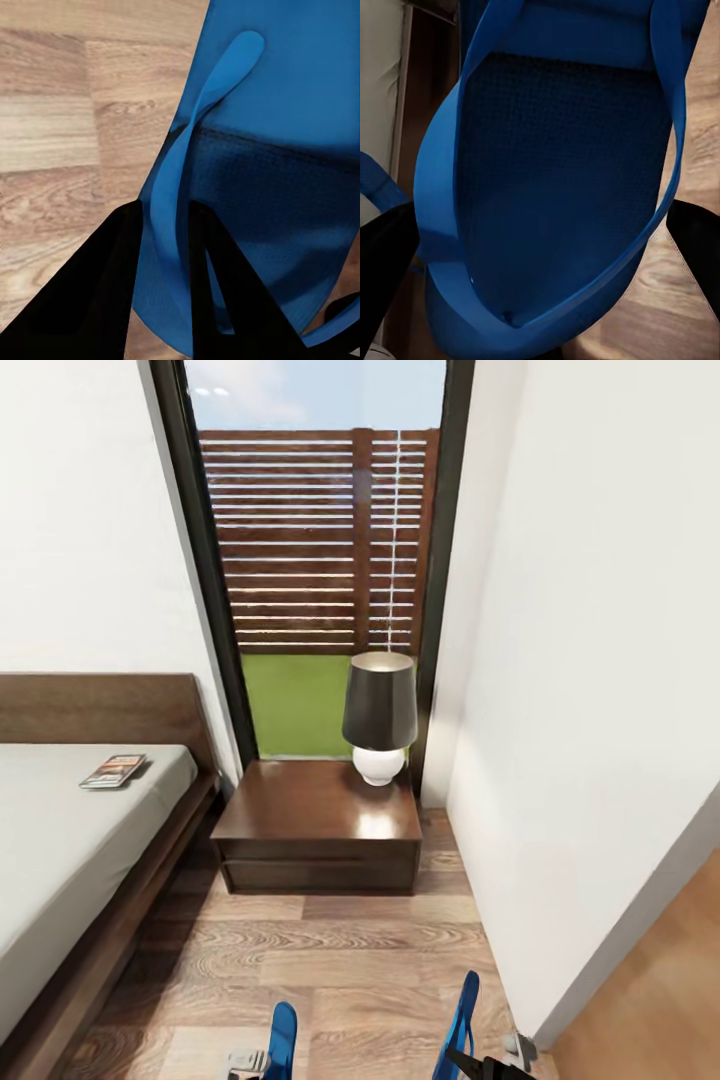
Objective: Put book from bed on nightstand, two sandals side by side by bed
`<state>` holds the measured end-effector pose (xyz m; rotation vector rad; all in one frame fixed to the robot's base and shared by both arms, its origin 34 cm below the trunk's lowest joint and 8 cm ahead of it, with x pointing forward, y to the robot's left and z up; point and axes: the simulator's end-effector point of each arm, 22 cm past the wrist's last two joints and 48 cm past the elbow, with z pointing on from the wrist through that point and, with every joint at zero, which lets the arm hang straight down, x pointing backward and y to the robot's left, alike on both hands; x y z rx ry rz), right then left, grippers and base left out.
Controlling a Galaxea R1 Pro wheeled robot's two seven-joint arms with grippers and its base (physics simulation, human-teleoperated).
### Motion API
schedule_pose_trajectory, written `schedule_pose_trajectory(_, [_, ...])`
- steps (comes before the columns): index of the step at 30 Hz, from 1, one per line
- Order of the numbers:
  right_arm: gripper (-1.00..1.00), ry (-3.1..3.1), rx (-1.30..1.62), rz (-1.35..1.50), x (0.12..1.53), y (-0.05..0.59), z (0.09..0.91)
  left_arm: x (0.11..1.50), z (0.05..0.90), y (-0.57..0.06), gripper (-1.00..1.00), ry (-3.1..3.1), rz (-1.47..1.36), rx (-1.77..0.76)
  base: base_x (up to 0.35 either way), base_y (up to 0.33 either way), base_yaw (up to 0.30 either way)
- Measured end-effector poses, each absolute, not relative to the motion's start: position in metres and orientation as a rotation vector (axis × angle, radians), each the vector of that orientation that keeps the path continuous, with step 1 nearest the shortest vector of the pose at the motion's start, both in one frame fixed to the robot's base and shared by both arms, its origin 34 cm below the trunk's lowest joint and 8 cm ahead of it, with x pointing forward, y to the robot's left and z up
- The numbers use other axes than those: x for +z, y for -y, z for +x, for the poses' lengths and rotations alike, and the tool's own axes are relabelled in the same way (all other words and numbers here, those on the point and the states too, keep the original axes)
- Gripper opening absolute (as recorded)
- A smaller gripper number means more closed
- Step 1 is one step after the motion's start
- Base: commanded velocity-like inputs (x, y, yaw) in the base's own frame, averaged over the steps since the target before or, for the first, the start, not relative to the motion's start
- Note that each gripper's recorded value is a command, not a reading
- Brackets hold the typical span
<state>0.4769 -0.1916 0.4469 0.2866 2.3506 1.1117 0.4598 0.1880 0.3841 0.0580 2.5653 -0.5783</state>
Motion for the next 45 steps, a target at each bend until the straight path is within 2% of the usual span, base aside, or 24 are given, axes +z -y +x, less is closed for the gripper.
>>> schedule_pose_trajectory(15, [-1.0,-2.351,1.112,0.287,0.447,0.192,0.477,0.385,0.459,-0.181,-1.0,-2.563,0.062,-0.59,0.245,-0.011,0.166])
schedule_pose_trajectory(45, [-1.0,-2.35,1.112,0.288,0.447,0.192,0.477,0.385,0.459,-0.177,-1.0,-2.562,0.059,-0.598,0.013,-0.041,0.271])
